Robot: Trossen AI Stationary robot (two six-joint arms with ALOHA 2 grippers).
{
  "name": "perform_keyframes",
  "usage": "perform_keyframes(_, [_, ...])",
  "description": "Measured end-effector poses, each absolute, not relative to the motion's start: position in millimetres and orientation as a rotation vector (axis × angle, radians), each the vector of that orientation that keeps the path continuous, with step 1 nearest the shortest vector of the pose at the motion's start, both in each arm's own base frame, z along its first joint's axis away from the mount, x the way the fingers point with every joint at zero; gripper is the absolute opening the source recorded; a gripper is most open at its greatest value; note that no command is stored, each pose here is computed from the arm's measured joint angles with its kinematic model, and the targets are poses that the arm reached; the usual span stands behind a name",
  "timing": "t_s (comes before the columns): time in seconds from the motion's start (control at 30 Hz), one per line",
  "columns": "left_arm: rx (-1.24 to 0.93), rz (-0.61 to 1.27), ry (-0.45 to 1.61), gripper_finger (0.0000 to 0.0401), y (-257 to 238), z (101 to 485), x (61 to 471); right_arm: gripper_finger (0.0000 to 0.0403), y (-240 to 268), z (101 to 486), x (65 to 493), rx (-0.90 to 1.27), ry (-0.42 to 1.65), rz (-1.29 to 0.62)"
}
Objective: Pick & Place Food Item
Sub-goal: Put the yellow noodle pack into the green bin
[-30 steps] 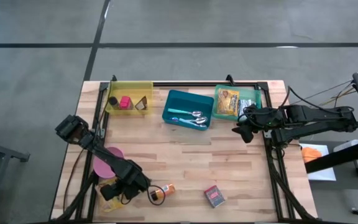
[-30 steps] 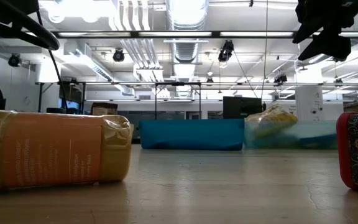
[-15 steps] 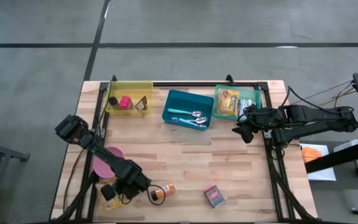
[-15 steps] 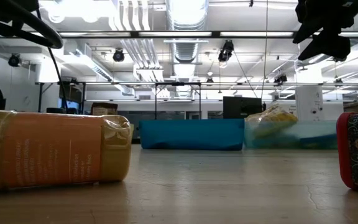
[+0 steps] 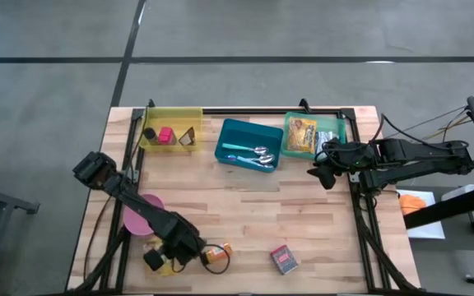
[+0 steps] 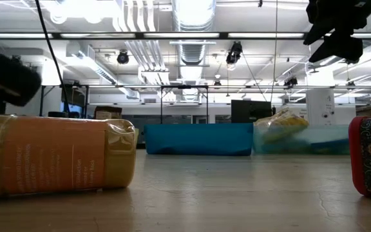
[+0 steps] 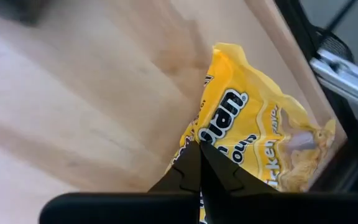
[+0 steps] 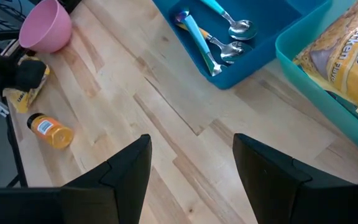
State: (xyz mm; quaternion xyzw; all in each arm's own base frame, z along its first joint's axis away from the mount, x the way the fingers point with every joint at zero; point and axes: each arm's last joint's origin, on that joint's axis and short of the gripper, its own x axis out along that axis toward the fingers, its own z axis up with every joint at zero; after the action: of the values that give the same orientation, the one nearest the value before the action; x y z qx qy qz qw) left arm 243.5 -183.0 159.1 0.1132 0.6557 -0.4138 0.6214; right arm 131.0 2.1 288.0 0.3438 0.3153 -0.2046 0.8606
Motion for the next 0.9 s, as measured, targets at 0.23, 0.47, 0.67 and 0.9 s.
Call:
perform_keyframes(0.23, [0.209,-0.758,1.488,0.0,-180.8,173.2,259.4,0.0224,2.1,288.0,131.1,0.722,0.661,-0.429])
perform_keyframes(0.47, [0.222,-0.565,1.502,0.0,-175.8,191.3,267.4,0.0224,2.7,288.1,131.2,0.746,0.666,-0.418])
perform_keyframes(0.67, [0.12,-0.379,1.464,0.0,-162.2,210.5,267.9,0.0224,2.7,288.7,132.3,0.791,0.649,-0.431])
perform_keyframes(0.9, [0.021,-0.192,1.41,0.0,-144.9,229.5,266.4,0.0224,2.3,292.7,136.2,0.786,0.588,-0.422])
